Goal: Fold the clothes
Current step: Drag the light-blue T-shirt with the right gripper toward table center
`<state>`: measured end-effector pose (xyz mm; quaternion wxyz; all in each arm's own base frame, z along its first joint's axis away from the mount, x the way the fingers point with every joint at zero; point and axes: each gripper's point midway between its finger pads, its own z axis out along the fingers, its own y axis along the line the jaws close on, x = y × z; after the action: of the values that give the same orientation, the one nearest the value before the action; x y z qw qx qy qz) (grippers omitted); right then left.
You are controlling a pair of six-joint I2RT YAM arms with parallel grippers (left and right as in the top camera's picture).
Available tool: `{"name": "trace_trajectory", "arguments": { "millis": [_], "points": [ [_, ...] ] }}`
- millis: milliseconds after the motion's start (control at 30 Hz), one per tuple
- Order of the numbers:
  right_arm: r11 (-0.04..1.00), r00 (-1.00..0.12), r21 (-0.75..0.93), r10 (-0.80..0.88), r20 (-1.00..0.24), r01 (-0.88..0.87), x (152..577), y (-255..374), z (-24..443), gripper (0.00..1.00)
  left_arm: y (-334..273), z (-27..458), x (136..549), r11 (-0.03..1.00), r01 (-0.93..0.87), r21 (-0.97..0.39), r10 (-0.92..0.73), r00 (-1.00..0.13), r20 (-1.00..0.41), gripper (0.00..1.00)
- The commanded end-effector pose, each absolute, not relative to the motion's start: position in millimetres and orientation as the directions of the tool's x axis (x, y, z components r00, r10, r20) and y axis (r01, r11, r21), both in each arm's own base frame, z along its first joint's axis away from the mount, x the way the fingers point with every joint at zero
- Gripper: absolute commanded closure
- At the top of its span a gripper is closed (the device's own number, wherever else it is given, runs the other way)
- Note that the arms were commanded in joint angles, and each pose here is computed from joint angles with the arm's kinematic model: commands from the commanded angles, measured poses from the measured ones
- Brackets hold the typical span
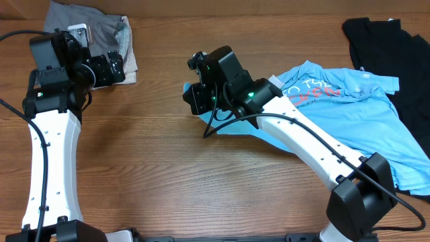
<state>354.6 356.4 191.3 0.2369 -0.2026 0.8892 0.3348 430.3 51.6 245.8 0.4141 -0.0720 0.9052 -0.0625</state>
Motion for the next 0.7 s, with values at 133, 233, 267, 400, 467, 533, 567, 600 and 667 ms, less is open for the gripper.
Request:
{"name": "trace_trajectory", "arguments": {
  "millis": [133, 233, 267, 400, 467, 533, 567, 600, 667],
  "points": [
    [0.679, -0.818, 0.523, -0.207, -0.537, -0.515, 341, 351, 210, 0.55, 55, 254, 435, 0.981, -0.087, -0.175, -0.190, -0.631, -0.752, 0.00],
    [0.699, -0.828, 0.514, -0.208, -0.520, -0.498, 333, 339, 216, 0.30, 54, 254, 435, 0.981, -0.085, -0.176, -0.190, -0.632, -0.751, 0.00],
    [0.724, -0.834, 0.501, -0.186, -0.520, -0.474, 335, 329, 220, 0.21, 52, 254, 435, 0.980, -0.078, -0.181, -0.189, -0.633, -0.751, 0.00],
    [0.873, -0.849, 0.418, 0.011, -0.529, -0.250, 366, 256, 234, 0.15, 17, 256, 436, 0.971, 0.063, -0.232, -0.138, -0.644, -0.752, 0.02],
    [0.918, -0.844, 0.371, 0.088, -0.529, -0.137, 377, 214, 236, 0.14, -8, 254, 437, 0.967, 0.142, -0.212, -0.071, -0.651, -0.756, 0.02],
    [0.945, -0.842, 0.327, 0.159, -0.515, -0.021, 385, 171, 232, 0.13, -37, 246, 440, 0.959, 0.223, -0.173, 0.016, -0.655, -0.755, 0.02],
    [0.951, -0.842, 0.301, 0.217, -0.493, 0.069, 390, 136, 227, 0.13, -57, 238, 444, 0.955, 0.263, -0.135, 0.073, -0.653, -0.753, 0.02],
    [0.949, -0.840, 0.294, 0.247, -0.483, 0.111, 393, 120, 225, 0.13, -73, 231, 448, 0.948, 0.300, -0.103, 0.124, -0.649, -0.750, 0.02],
    [0.937, -0.824, 0.286, 0.317, -0.470, 0.198, 398, 84, 222, 0.12, -103, 215, 455, 0.928, 0.369, -0.058, 0.206, -0.635, -0.745, 0.02]
  ]
}}
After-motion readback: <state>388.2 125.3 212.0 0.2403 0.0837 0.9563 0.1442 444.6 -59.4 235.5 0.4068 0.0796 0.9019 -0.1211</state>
